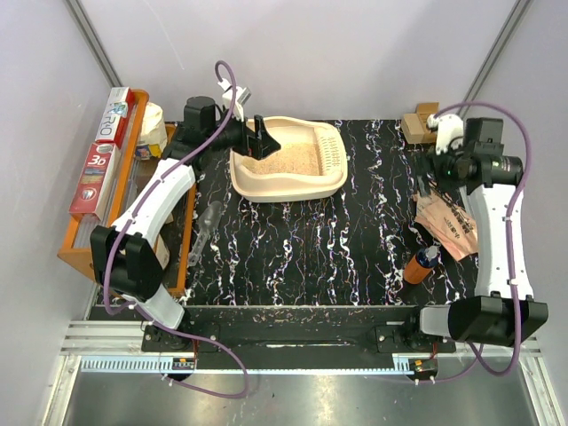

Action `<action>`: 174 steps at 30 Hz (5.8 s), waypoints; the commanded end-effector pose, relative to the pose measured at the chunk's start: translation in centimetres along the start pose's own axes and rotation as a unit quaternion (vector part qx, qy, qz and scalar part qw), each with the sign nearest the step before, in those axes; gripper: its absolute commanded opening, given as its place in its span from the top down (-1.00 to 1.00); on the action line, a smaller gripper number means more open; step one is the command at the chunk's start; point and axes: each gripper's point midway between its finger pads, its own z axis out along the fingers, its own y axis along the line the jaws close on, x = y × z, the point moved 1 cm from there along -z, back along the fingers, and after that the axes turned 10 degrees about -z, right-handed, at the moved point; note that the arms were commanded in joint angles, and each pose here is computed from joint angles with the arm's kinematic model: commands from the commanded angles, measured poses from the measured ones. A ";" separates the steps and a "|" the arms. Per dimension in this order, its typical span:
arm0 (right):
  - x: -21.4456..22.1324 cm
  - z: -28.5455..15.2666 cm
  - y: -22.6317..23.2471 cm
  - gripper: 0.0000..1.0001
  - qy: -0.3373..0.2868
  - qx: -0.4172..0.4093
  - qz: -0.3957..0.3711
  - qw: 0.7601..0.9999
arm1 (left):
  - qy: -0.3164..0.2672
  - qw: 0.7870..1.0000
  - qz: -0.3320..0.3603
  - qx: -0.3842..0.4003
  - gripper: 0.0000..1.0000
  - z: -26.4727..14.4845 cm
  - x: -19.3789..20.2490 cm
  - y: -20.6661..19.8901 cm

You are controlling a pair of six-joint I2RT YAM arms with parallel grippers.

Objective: Fill the litter box with clean litter

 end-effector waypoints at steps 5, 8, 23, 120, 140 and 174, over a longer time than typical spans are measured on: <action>12.0 0.4 -0.9 -0.87 0.217 0.044 -0.062 0.973 | 0.007 1.000 0.006 0.029 -0.98 -0.5 0.9 -1.4; 13.4 1.4 -2.5 -0.84 0.245 0.066 -0.059 0.965 | 0.008 0.999 0.006 0.035 -0.98 -0.5 1.1 -1.9; 14.1 6.8 -4.9 0.42 0.272 0.012 -0.073 0.959 | 0.009 0.999 0.013 0.045 -0.98 -1.3 1.6 -2.9; -4.4 2.6 -3.9 -0.78 -0.097 -0.016 0.186 0.978 | 0.266 0.934 0.085 0.224 1.00 9.1 14.8 -19.0; -4.1 3.3 -1.7 -0.76 -0.099 -0.074 0.222 0.967 | 0.401 0.819 0.402 0.086 1.00 -1.3 14.1 -4.7; -8.9 10.2 15.0 -0.85 -0.154 -0.370 -0.278 0.873 | 0.156 0.959 0.228 -0.064 -0.98 -8.0 8.3 -4.5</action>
